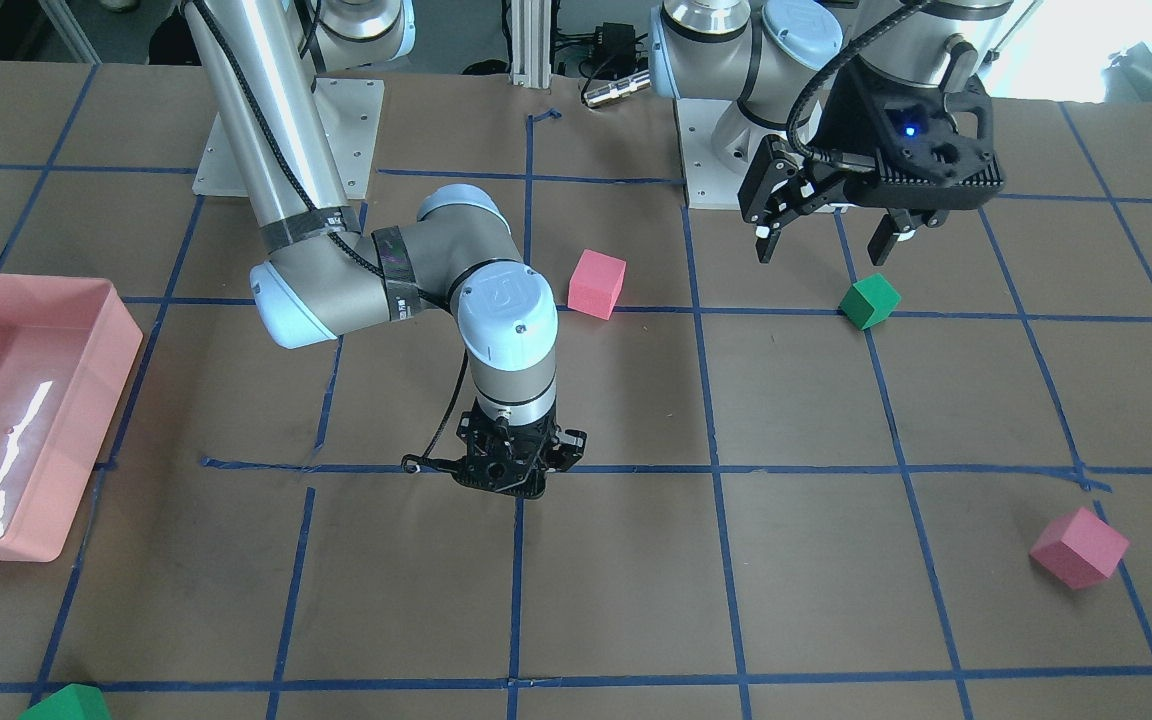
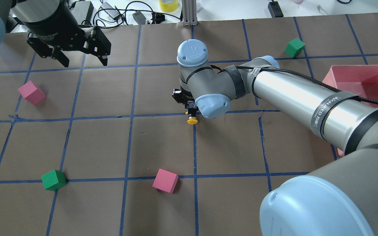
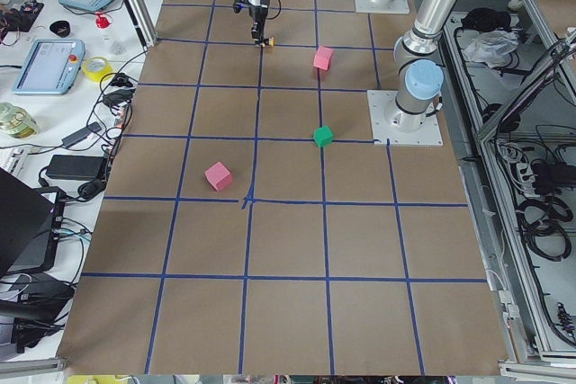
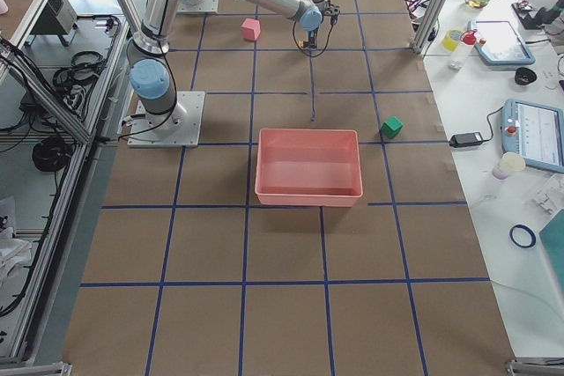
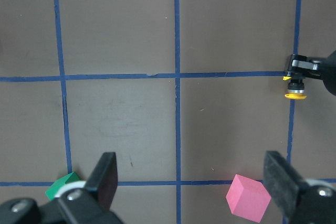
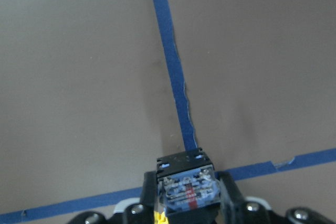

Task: Align button upright
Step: 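Lower the switch onto the table and open the right gripper, then raise the right gripper away from the switch toward the bin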

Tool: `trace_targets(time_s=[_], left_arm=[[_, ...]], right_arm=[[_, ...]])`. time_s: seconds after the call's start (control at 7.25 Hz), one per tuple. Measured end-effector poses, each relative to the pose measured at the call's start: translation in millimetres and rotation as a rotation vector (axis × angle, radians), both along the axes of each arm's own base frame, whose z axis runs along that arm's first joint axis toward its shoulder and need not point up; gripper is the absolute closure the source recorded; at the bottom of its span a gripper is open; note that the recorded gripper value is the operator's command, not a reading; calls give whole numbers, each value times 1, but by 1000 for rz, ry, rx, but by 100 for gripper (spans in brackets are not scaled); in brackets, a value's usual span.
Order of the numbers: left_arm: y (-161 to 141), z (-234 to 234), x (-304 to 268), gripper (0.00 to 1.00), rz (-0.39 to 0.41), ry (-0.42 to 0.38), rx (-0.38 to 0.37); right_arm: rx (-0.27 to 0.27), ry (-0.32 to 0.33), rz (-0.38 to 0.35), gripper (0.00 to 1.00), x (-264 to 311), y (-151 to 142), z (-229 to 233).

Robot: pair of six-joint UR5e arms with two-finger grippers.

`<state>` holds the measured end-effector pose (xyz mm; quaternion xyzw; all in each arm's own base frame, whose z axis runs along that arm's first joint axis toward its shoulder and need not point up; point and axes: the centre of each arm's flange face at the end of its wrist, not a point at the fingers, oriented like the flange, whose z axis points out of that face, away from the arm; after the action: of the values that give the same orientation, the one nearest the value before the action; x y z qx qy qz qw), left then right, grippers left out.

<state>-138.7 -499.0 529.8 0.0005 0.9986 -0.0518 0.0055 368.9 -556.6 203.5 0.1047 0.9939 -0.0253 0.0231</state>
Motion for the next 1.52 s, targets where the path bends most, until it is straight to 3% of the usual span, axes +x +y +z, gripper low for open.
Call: trace_targets(time_s=[0.41,0.83,1.24,1.52], left_arm=[[0,0,0,0,-2,-1,0],[1,-1,-2,0,11,2,-1],[9,-3,-5,0,41,6,0],[11,0,-5,0,39,7,-7]], right_arm=[[-15,-4,29,0,-1,3,19],[-38,16,119,0,-21,9,82],[34,46,140,0,-132,7,172],[90,48,170,0,-206,26,236]])
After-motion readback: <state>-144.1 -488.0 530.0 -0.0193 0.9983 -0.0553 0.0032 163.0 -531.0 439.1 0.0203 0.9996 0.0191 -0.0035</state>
